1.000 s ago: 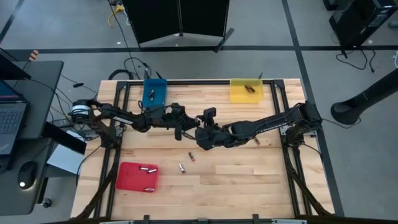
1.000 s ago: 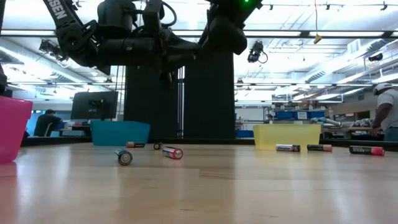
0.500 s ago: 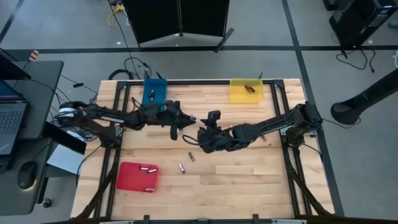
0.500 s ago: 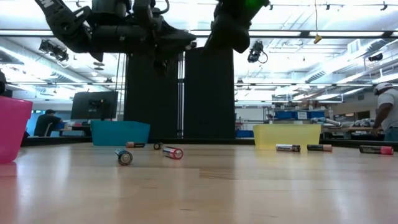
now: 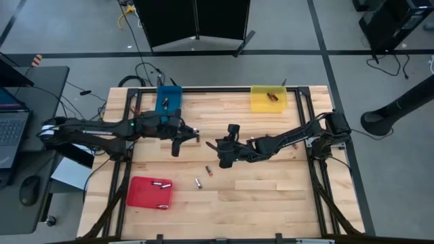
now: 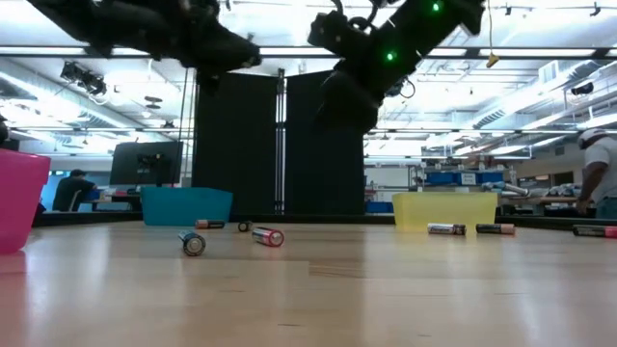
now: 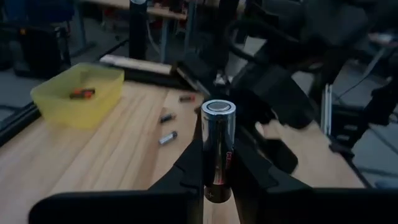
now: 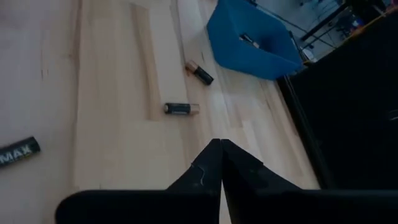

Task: Sort batteries
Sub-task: Put the silver battery into the red bin

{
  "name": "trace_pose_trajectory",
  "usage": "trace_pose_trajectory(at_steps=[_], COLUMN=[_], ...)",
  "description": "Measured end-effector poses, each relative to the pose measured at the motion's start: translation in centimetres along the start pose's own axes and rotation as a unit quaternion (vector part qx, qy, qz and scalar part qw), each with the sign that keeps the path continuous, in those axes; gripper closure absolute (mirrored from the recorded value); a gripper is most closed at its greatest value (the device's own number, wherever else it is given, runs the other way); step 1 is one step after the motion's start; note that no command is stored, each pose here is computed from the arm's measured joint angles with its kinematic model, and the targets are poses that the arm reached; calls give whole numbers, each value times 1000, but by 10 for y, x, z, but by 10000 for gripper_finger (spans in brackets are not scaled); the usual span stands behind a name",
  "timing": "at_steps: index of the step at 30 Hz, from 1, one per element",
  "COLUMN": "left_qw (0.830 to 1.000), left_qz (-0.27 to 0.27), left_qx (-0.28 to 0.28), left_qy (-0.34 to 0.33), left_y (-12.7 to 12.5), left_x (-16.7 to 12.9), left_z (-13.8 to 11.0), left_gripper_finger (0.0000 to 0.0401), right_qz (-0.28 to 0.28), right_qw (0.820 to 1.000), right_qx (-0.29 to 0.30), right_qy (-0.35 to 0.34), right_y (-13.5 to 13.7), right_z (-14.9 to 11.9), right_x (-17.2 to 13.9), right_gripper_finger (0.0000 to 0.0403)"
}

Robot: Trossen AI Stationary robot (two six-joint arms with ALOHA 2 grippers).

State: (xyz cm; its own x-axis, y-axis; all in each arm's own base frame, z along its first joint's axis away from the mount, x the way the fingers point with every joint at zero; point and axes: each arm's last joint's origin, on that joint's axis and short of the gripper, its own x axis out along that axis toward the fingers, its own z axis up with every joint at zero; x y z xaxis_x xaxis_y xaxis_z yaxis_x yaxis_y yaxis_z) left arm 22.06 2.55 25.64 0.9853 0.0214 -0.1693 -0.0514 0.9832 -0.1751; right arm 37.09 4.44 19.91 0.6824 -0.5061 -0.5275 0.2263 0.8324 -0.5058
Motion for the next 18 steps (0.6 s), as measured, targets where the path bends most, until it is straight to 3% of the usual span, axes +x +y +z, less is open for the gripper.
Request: trace_pose_trajectory(at_steps=[10,18], left_qw=[989,968], left_qz=[37,6], left_qx=[23,-14], left_qy=[140,249], left_y=[-32,-63], left_x=[-28,-44], left_z=[3,-7], left_gripper_finger=[347,347], right_qz=[10,31], right_qw=[996,994], right_qx=[69,99], right_qy=[-46,-43], right_y=[11,15], right_z=[-30,-46], right_x=[7,9], right_gripper_finger=[391,395])
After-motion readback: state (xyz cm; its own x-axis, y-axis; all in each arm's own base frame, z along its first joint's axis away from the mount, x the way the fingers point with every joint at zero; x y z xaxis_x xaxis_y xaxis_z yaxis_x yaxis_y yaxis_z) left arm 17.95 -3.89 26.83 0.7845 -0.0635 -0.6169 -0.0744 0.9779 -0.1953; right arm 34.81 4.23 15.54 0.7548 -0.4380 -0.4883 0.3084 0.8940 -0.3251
